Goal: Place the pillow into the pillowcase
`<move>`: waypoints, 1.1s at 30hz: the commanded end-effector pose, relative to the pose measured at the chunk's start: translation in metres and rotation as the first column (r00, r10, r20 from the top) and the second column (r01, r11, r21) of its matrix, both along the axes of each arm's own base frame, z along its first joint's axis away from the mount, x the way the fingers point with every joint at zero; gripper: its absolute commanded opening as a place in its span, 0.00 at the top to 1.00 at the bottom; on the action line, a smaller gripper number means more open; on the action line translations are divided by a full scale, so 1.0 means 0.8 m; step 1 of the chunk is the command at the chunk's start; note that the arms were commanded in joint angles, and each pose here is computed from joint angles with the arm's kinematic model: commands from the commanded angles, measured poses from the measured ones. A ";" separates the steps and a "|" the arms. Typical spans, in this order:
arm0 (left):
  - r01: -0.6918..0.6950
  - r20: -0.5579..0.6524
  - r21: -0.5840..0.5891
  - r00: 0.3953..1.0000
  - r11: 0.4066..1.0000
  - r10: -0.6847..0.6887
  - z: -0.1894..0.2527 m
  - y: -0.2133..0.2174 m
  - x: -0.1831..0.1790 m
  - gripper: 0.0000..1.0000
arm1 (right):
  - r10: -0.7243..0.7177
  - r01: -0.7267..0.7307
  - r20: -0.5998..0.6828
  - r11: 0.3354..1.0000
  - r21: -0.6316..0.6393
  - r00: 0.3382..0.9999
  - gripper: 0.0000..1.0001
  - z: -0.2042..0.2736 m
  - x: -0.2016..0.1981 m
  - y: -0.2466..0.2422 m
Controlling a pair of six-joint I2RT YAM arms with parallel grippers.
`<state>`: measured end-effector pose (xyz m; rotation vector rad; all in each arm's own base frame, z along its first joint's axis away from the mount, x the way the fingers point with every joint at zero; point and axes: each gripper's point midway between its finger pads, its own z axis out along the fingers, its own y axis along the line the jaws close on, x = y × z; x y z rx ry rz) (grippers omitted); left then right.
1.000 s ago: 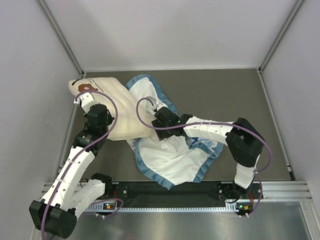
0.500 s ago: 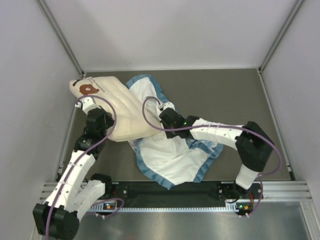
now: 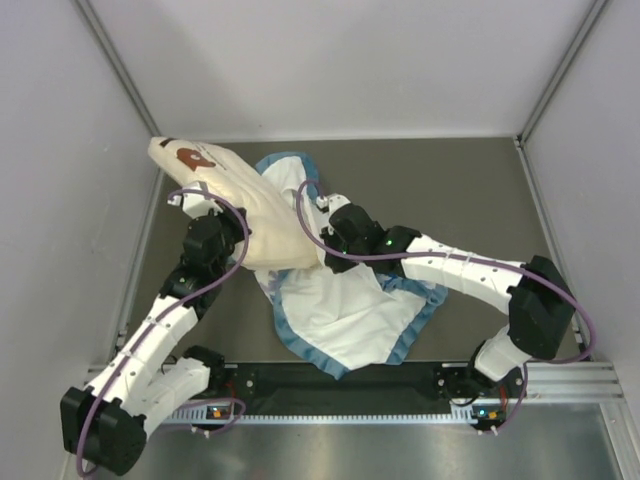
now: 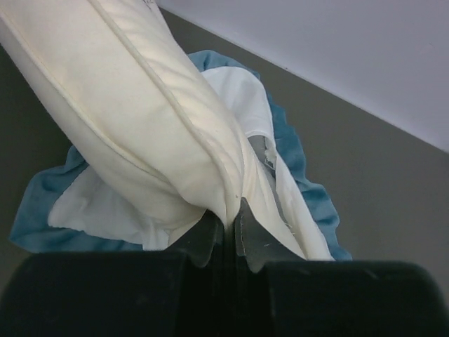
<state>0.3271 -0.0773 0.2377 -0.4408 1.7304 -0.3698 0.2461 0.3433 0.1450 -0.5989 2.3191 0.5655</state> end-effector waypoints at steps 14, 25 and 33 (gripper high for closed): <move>0.095 0.157 -0.079 0.984 0.992 -0.082 0.019 -0.032 -0.021 1.00 | -0.133 0.133 -0.018 0.991 -0.010 0.991 0.96 0.020 0.031 -0.069; 0.063 -0.002 -0.050 0.998 0.997 -0.064 -0.098 -0.005 -0.096 1.00 | -0.158 0.158 0.006 0.984 -0.088 0.987 0.51 0.020 0.047 -0.079; 0.058 -0.049 0.000 0.997 0.998 -0.058 -0.101 0.002 -0.101 1.00 | -0.047 0.056 0.136 0.996 -0.063 0.990 0.55 0.109 0.070 -0.010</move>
